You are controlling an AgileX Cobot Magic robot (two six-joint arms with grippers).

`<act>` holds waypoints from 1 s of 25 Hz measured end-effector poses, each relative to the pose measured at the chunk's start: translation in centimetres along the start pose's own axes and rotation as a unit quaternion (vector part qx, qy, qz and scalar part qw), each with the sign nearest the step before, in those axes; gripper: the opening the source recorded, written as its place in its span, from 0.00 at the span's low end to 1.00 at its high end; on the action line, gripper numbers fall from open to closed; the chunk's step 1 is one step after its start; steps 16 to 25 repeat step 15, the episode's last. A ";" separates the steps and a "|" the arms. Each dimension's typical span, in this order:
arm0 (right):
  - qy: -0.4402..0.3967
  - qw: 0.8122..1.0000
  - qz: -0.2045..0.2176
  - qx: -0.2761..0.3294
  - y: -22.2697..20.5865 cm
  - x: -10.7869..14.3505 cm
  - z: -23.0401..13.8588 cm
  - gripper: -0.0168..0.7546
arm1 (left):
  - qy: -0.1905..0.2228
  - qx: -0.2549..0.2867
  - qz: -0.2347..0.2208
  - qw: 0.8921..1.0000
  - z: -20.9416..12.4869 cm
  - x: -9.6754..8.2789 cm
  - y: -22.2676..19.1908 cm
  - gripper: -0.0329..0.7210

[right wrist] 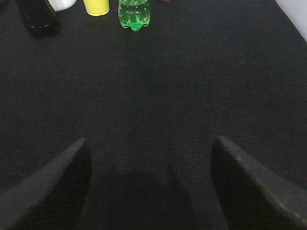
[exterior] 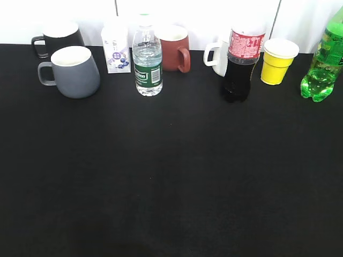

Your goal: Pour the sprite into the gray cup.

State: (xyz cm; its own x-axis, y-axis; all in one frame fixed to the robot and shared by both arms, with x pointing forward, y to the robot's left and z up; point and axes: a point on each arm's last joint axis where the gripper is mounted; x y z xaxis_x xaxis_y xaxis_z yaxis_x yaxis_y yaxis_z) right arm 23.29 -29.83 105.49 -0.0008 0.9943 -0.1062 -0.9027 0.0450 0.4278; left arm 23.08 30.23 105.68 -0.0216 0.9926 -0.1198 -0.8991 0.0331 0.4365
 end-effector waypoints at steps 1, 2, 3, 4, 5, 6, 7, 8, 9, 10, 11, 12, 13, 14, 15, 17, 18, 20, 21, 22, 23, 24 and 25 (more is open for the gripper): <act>0.000 1.000 0.000 0.000 0.0 0.0 0.0 0.79 | 0.000 0.000 0.000 1.000 0.0 0.0 0.0 0.35; 0.000 1.000 0.000 0.000 0.0 0.0 0.0 0.79 | 0.000 0.000 0.000 1.000 0.0 0.0 0.0 0.35; 0.000 1.000 0.000 0.000 0.0 0.0 0.0 0.79 | 0.000 0.000 0.000 1.000 0.0 0.0 0.0 0.35; 0.000 1.000 0.000 0.000 0.0 0.0 0.0 0.79 | 0.000 0.000 0.000 1.000 0.0 0.0 0.0 0.35; 0.000 1.000 0.000 0.000 0.0 0.0 0.0 0.79 | 0.000 0.000 0.000 1.000 0.0 0.0 0.0 0.35; 0.000 1.000 0.000 0.000 0.0 0.0 0.0 0.79 | 0.000 0.000 0.000 1.000 0.0 0.0 0.0 0.35; 0.000 1.000 0.000 0.000 0.0 0.0 0.0 0.79 | 0.000 0.000 0.000 1.000 0.0 0.0 0.0 0.35; 0.000 1.000 0.000 0.000 0.0 0.0 0.0 0.79 | 0.000 0.000 0.000 1.000 0.0 0.0 0.0 0.35; 0.000 1.000 0.000 0.000 0.0 0.0 0.0 0.79 | 0.000 0.000 0.000 1.000 0.0 0.0 0.0 0.35; 0.000 1.000 0.000 0.000 0.0 0.0 0.0 0.79 | 0.000 0.000 0.000 1.000 0.0 0.0 0.0 0.35; 0.000 1.000 0.000 0.000 0.0 0.0 0.0 0.79 | 0.000 0.000 0.000 1.000 0.0 0.0 0.0 0.35; 0.000 1.000 0.000 0.000 0.0 0.0 0.0 0.79 | 0.000 0.000 0.000 1.000 0.0 0.0 0.0 0.35; 0.000 1.000 0.000 0.000 0.0 0.0 0.0 0.79 | 0.000 0.000 0.000 1.000 0.0 0.0 0.0 0.35; 0.000 1.000 0.000 0.000 0.0 0.0 0.0 0.79 | 0.000 0.000 0.000 1.000 0.0 0.0 0.0 0.35; 0.000 1.000 0.000 0.000 0.0 0.0 0.0 0.79 | 0.000 0.000 0.000 1.000 0.0 0.0 0.0 0.35; 0.000 1.000 0.000 0.000 0.0 0.0 0.0 0.79 | 0.000 0.000 0.000 1.000 0.0 0.0 0.0 0.35; 0.000 1.000 0.000 0.000 0.0 0.0 0.0 0.79 | 0.000 0.000 0.000 1.000 0.0 0.0 0.0 0.35; 0.000 1.000 0.000 0.000 0.0 0.0 0.0 0.79 | 0.000 0.000 0.000 1.000 0.0 0.0 0.0 0.35; 0.000 1.000 0.000 0.000 0.0 0.0 0.0 0.79 | 0.000 0.000 0.000 1.000 0.0 0.0 0.0 0.35; 0.000 1.000 0.000 0.000 0.0 0.0 0.0 0.79 | 0.000 0.000 0.000 1.000 0.0 0.0 0.0 0.35; 0.000 1.000 0.000 0.000 0.0 0.0 0.0 0.79 | 0.000 0.000 0.000 1.000 0.0 0.0 0.0 0.35; 0.000 1.000 0.000 0.000 0.0 0.0 0.0 0.79 | 0.000 0.000 0.000 1.000 0.0 0.0 0.0 0.35; 0.000 1.000 0.000 0.000 0.0 0.0 0.0 0.79 | 0.000 0.000 0.000 1.000 0.0 0.0 0.0 0.35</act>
Point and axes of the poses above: a point on each arm's last joint axis where the gripper is mounted, y pointing back along that axis away from the gripper, x along the wrist's bending axis when the last joint is at zero, z = x × y, and after that the axes turned 8 degrees about y, right-handed
